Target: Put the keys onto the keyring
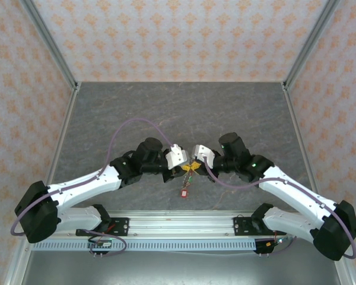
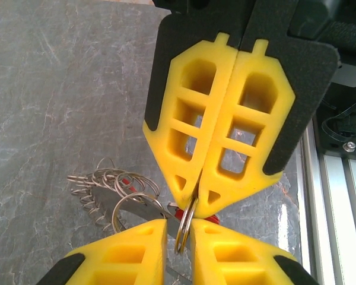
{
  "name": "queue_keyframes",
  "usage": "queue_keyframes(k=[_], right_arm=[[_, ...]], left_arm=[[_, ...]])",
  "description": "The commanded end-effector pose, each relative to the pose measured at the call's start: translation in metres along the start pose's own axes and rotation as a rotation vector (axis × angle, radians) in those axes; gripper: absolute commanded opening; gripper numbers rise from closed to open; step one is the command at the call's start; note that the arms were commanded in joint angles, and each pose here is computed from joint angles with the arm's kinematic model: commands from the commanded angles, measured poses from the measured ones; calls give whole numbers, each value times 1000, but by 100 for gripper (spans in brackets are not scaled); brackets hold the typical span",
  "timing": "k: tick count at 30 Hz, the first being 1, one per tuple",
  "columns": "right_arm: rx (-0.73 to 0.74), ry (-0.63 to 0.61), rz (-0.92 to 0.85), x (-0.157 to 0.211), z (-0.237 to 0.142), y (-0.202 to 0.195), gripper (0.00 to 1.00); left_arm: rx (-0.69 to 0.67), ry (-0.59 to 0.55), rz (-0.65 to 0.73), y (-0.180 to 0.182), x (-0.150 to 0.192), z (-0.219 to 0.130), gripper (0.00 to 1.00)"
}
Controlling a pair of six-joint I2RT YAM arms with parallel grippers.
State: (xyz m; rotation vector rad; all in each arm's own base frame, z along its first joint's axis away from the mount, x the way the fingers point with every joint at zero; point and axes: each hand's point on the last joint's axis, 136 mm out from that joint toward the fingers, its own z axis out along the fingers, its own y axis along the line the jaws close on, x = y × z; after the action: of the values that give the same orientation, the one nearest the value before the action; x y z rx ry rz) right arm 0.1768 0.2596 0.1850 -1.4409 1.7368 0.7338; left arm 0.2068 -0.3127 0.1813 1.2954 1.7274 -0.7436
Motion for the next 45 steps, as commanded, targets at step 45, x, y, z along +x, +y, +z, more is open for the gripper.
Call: queue_keyframes(k=[45], right_arm=[[135,-221,31,-30,-17,-14,19]], left_arm=[[-86,-230,-49,8,-37,-18,0]])
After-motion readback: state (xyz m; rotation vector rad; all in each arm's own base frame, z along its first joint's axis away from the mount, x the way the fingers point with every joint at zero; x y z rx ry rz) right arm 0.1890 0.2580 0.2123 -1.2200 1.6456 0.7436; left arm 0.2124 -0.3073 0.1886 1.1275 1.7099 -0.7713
